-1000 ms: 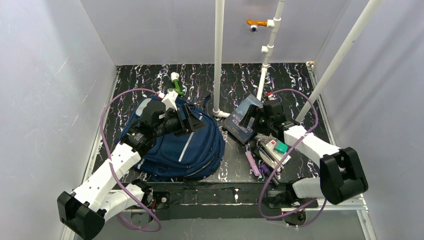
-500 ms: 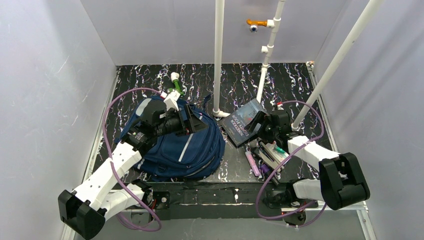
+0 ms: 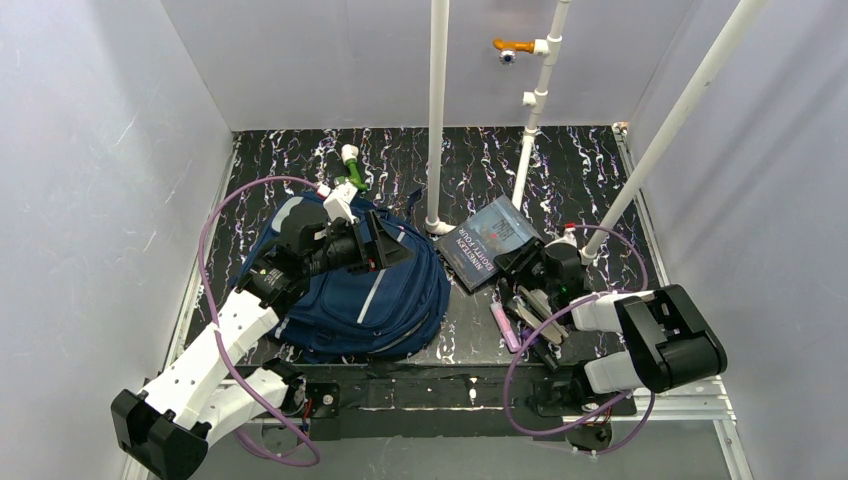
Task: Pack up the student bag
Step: Pick up the book from the center of the board.
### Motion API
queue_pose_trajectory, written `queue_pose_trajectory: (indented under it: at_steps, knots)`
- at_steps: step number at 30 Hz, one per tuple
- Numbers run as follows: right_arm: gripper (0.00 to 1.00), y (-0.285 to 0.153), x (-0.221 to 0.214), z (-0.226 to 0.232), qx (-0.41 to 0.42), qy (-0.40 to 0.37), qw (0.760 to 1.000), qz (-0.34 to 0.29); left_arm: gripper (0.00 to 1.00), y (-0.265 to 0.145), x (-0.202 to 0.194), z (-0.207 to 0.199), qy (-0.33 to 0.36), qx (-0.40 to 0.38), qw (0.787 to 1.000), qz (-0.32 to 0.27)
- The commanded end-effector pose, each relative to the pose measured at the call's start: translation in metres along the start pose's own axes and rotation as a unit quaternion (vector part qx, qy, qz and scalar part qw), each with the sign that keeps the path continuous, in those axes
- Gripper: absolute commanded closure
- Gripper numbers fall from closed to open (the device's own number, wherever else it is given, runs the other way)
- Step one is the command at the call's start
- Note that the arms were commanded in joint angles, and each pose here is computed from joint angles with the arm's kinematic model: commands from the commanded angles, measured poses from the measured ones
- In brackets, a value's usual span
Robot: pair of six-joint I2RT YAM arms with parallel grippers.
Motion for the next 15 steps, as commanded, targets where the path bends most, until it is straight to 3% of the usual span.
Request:
queue_pose_trajectory:
  at_steps: [1, 3, 6, 9, 15]
  knots:
    - [0.55, -0.002, 0.026, 0.016, 0.042, 0.010, 0.996, -0.082, 0.25, -0.008, 0.005, -0.005, 0.013, -0.001, 1.000, -0.013]
    - [0.78, -0.005, 0.026, 0.019, 0.052, 0.014, 0.995, -0.087, 0.25, -0.007, 0.006, -0.005, 0.012, -0.001, 1.000, -0.012]
    - [0.99, -0.009, 0.030, 0.028, 0.069, 0.014, 0.994, -0.089, 0.25, -0.005, 0.007, -0.005, 0.010, -0.002, 1.000, -0.012]
    - [0.99, -0.024, 0.039, 0.053, 0.099, -0.008, 0.991, -0.087, 0.25, -0.005, 0.009, -0.006, 0.013, -0.002, 1.000, -0.015]
    - [0.99, -0.069, 0.070, 0.089, 0.054, -0.143, 0.985, -0.079, 0.25, -0.008, 0.013, -0.002, 0.032, 0.022, 0.999, -0.015]
Point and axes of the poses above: each gripper's point midway between its finger pads, its own y axis out along the fingers, its own z axis along the line the jaws close on, x = y × z, the point moved 3 cm from there along -y, back along the fingers, and after that the axes turned 2 degrees about y, right-handed, at the moved point
